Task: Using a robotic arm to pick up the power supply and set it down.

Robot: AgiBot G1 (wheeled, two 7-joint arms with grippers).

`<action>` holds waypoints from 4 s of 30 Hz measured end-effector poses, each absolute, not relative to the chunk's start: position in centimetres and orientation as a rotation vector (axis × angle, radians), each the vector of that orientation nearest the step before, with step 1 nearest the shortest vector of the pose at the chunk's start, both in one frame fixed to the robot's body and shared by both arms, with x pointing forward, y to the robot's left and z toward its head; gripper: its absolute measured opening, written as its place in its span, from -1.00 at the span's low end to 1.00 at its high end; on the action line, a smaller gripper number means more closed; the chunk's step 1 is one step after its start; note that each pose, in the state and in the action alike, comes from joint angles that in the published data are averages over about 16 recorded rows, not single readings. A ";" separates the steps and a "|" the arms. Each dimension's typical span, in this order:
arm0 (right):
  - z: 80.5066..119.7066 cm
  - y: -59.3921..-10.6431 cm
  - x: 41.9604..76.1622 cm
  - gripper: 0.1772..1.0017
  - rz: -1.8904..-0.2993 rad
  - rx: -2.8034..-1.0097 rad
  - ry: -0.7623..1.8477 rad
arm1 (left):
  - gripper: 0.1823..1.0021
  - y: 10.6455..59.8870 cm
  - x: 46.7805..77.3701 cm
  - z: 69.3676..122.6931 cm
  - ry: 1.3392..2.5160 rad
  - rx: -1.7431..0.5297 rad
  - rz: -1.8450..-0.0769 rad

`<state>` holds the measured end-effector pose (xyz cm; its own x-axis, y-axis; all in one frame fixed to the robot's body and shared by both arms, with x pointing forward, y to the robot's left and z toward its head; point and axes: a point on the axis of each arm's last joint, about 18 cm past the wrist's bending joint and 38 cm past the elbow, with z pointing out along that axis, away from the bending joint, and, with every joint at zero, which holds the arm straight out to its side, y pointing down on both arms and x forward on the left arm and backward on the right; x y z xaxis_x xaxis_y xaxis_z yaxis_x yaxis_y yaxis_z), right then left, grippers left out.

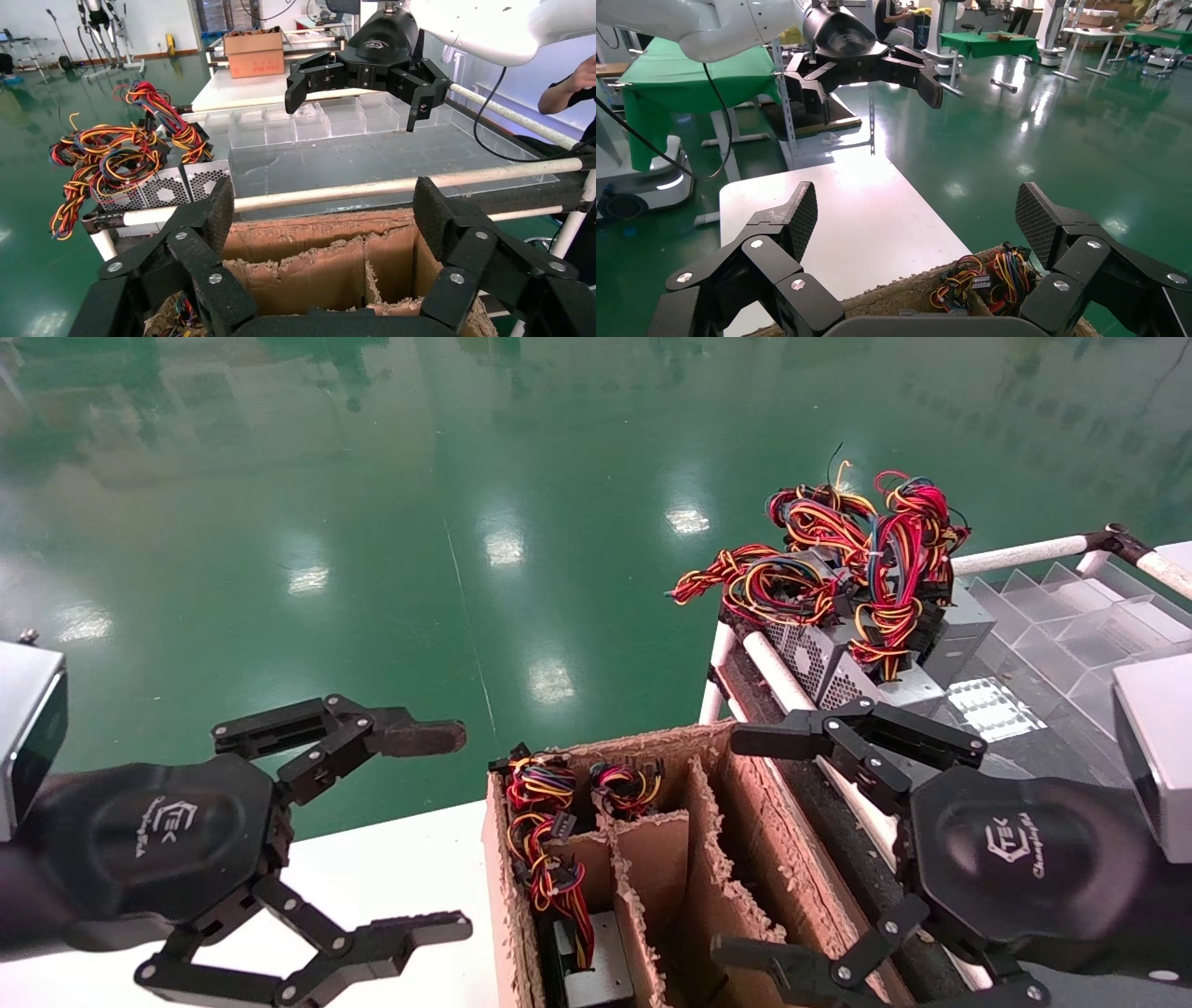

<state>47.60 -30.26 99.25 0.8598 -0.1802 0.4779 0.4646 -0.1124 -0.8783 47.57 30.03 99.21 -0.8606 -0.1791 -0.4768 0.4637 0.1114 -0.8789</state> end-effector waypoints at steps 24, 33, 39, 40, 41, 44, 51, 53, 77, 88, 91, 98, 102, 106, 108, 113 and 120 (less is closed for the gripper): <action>99.3 -30.3 47.6 1.00 -0.554 -1.595 -0.229 | -0.18 30.0 47.6 99.2 1.924 0.276 -1.800; 99.3 -30.3 47.6 1.00 -0.554 -1.595 -0.229 | -0.62 30.0 47.6 99.2 1.924 0.276 -1.800; 99.3 -30.3 47.6 1.00 -0.554 -1.595 -0.229 | -0.82 30.0 47.6 99.2 1.924 0.276 -1.800; 99.3 -30.3 47.6 1.00 -0.554 -1.595 -0.229 | -0.84 30.0 47.6 99.2 1.924 0.276 -1.800; 99.3 -30.3 47.6 1.00 -0.554 -1.595 -0.229 | -0.87 30.0 47.6 99.2 1.924 0.276 -1.800; 99.3 -30.3 47.6 1.00 -0.554 -1.595 -0.229 | -0.91 30.0 47.6 99.2 1.924 0.276 -1.800; 99.1 -30.2 47.8 1.00 -0.554 -1.599 -0.219 | -0.92 30.0 47.6 99.2 1.924 0.276 -1.800; 99.0 -30.2 48.0 1.00 -0.555 -1.603 -0.211 | -0.90 30.0 47.6 99.2 1.924 0.276 -1.800; 93.4 -23.4 57.6 1.00 -0.547 -1.949 -0.086 | 0.12 30.0 47.6 99.2 1.924 0.276 -1.800; 91.9 -20.0 60.6 0.99 -0.563 -2.002 -0.092 | 0.66 30.0 47.6 99.2 1.924 0.276 -1.800; 91.6 -19.3 61.2 0.99 -0.561 -2.004 -0.093 | 0.76 30.0 47.6 99.2 1.924 0.276 -1.800; 91.0 -18.3 62.3 0.92 -0.575 -2.006 -0.105 | 0.92 30.0 47.6 99.2 1.924 0.276 -1.800; 90.7 -18.0 62.7 0.84 -0.593 -2.005 -0.116 | 0.97 30.0 47.6 99.2 1.924 0.276 -1.800; 90.5 -17.7 63.0 0.70 -0.610 -2.004 -0.128 | 0.99 30.0 47.6 99.2 1.924 0.276 -1.800; 90.4 -17.6 63.1 0.64 -0.618 -2.003 -0.135 | 1.00 30.0 47.6 99.2 1.924 0.276 -1.800; 90.2 -17.3 63.3 0.38 -0.636 -2.004 -0.152 | 1.00 30.0 47.6 99.2 1.924 0.276 -1.800; 90.0 -17.0 63.7 0.00 -0.651 -2.008 -0.166 | 1.00 30.0 47.6 99.2 1.924 0.276 -1.800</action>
<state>63.68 -17.02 90.03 0.8471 -0.1495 0.5100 0.3758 -0.5101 -0.7737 47.58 30.04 99.21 -0.8606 -0.1791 -0.4767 0.4637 0.1113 -0.8790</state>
